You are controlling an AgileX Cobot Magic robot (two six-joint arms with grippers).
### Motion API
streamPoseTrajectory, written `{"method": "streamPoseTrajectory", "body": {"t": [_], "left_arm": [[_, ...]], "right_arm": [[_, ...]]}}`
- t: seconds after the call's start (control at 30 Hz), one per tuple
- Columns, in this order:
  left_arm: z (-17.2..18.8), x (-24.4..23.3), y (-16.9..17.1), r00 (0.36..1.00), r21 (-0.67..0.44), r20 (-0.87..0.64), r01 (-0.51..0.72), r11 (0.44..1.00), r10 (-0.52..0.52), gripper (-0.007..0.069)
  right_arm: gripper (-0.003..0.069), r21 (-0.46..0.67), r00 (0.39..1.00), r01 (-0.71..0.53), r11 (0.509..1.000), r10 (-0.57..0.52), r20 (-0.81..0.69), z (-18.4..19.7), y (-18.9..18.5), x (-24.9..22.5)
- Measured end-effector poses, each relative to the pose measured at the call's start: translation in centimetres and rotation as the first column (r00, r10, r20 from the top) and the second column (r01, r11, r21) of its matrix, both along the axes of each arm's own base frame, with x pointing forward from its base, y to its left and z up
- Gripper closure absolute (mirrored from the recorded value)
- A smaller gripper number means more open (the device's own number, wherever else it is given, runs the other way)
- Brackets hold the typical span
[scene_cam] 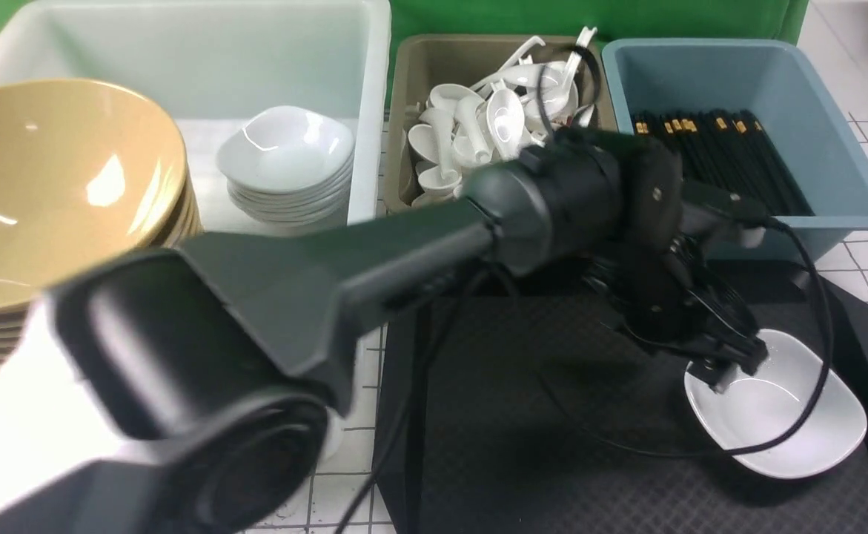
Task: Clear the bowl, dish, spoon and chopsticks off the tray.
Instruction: Use the left arm to grab the plate
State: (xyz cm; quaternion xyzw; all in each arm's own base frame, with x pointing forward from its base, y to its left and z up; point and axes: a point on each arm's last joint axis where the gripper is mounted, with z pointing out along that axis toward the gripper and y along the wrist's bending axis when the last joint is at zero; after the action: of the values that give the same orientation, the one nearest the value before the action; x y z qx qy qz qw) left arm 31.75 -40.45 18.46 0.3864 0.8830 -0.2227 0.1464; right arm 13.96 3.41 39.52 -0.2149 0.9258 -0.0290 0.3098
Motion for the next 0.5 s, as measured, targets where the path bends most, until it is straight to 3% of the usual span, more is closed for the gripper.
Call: {"method": "streamPoseTrajectory", "body": {"t": [0.23, 0.37, 0.43, 0.5], "left_arm": [[-1.5, 0.6, -1.4, 0.999, -0.046, -0.042, -0.016, 0.999, 0.014, 0.0159], [-1.9, 0.6, -1.4, 0.998, -0.038, -0.058, -0.012, 0.999, 0.010, 0.0324], [-2.0, 0.5, -1.3, 0.998, -0.021, -0.067, 0.007, 1.000, -0.008, 0.0477], [-1.7, 0.5, -1.3, 0.997, -0.018, -0.074, 0.021, 1.000, -0.022, 0.0552]], "right_arm": [[0.0610, 0.000, 1.000, 0.000, 1.000, 0.000, 0.000, 0.0, 0.0, 0.0], [0.0610, 0.002, 1.000, 0.000, 1.000, 0.000, 0.000, 0.0, 0.0, 0.0], [0.0610, 0.003, 1.000, 0.000, 1.000, 0.000, 0.004, 0.0, 0.0, 0.0], [0.0610, 0.005, 1.000, -0.001, 1.000, 0.001, 0.012, 0.1, 0.0, 0.1]]}}
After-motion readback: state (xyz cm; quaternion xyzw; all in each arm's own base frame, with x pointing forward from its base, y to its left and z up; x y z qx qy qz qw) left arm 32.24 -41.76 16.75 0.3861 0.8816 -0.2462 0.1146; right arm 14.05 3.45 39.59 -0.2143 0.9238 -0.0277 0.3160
